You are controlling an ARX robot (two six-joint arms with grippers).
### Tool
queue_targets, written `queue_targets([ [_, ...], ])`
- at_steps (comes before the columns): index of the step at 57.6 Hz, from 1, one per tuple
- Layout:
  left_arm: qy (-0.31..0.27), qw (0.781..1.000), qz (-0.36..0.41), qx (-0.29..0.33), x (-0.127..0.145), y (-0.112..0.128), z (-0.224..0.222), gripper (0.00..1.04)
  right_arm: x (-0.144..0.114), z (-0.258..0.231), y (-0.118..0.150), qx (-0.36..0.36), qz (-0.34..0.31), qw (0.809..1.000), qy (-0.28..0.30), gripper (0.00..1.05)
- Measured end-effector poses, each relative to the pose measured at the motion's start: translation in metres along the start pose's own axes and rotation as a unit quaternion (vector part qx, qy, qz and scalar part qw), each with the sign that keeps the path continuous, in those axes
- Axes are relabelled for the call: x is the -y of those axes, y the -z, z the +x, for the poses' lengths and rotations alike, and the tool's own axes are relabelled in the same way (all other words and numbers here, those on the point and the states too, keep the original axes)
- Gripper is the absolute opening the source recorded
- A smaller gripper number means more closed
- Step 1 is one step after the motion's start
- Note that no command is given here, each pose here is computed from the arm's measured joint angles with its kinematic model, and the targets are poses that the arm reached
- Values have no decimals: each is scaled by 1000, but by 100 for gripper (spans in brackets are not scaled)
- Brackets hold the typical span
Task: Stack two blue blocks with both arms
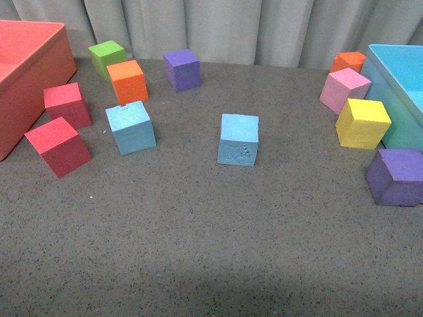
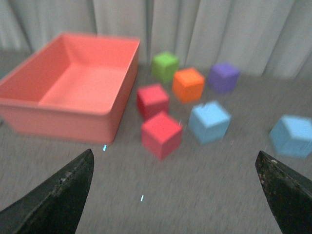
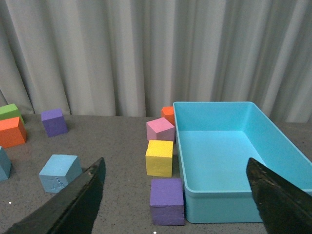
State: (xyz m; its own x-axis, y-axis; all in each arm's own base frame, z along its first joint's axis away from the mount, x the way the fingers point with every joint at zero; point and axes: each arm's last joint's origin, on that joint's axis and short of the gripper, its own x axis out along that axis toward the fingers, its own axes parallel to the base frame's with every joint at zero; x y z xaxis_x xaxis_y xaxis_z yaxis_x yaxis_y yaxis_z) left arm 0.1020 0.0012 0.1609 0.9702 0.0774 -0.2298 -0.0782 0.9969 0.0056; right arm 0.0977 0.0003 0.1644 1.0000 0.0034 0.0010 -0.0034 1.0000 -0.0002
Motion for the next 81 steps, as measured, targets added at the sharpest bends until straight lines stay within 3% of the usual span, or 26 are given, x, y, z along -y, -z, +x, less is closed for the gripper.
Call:
queue_targets([
  [3,-6,1000,-5,-23,0,1,8,98,0,0,0,0,0,1000,0,97],
  [13,18,999,-26,-41,24,-39,63,98,0,0,0,0,0,1000,0,95],
  [20,22,997,-26,-72,43,-47,108,98,0,0,0,0,0,1000,0,95],
  [30,28,985,-5,-170,76,-38,188,98,0,0,0,0,0,1000,0,95],
  [42,19,972,-8,-232,99,-34,245,98,0,0,0,0,0,1000,0,95],
  [62,-5,943,-29,-333,118,-22,304,98,0,0,0,0,0,1000,0,95],
  [81,-22,924,-54,-379,126,-14,333,98,0,0,0,0,0,1000,0,95],
])
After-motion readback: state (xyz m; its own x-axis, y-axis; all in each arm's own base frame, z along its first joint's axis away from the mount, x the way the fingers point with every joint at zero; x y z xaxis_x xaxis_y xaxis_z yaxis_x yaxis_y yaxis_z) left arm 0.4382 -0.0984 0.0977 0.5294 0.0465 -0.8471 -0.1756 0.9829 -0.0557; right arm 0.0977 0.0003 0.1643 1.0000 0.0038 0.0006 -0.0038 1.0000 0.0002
